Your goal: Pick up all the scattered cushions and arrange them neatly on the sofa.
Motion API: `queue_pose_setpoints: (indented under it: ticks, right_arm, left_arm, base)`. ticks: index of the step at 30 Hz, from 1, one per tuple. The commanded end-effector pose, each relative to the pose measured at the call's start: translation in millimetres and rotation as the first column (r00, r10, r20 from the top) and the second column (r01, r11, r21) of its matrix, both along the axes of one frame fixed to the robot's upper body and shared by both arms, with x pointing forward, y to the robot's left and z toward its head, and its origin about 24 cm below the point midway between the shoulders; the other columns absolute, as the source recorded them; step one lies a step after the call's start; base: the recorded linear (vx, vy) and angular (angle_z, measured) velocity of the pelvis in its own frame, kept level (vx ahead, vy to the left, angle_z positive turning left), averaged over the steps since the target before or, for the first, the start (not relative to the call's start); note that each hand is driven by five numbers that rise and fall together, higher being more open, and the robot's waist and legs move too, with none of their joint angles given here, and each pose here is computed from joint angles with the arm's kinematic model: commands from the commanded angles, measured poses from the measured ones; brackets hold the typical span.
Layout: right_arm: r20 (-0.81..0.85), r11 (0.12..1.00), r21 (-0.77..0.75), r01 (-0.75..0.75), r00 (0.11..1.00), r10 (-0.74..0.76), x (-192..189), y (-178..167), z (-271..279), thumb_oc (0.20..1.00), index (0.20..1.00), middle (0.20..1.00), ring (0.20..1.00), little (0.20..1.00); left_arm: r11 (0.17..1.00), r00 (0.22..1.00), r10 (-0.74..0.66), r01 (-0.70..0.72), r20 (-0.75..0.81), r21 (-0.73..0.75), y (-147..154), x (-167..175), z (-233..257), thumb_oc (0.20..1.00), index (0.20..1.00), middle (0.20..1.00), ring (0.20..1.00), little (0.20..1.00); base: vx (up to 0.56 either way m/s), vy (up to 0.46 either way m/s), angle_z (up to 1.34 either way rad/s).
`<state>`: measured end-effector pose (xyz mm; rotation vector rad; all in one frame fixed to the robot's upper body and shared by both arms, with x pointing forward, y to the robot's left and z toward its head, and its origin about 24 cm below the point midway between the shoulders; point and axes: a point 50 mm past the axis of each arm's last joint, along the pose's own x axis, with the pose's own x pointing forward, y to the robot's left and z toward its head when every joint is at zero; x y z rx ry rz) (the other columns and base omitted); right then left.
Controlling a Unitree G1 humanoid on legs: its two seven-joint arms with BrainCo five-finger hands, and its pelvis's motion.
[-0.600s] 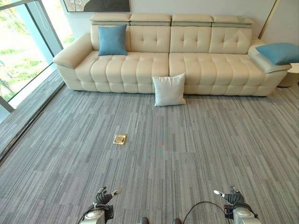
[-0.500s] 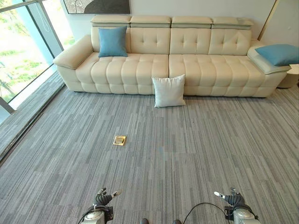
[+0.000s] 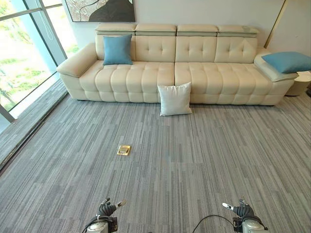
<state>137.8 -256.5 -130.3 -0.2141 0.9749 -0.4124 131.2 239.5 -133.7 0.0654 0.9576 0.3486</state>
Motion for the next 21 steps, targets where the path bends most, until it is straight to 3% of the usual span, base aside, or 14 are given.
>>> queue_pose_setpoints:
  ticks: [1, 21]
  right_arm:
    - [0.057, 0.999, -0.032, -0.004, 0.998, 0.006, 20.4, -8.2, 10.3, 1.000, 1.000, 1.000, 1.000, 1.000]
    - [0.088, 0.997, -0.053, -0.050, 0.995, 0.055, 36.3, -5.4, 17.7, 1.000, 1.000, 1.000, 1.000, 1.000]
  left_arm:
    - [0.999, 0.998, -0.034, 0.033, 0.053, 0.005, -5.1, 23.2, 6.1, 1.000, 1.000, 1.000, 1.000, 1.000]
    - [0.999, 0.995, -0.029, 0.027, 0.093, 0.026, 2.3, 31.7, 13.9, 1.000, 1.000, 1.000, 1.000, 1.000]
  base:
    - [0.00, 0.000, 0.00]
    - [0.03, 0.040, -0.01]
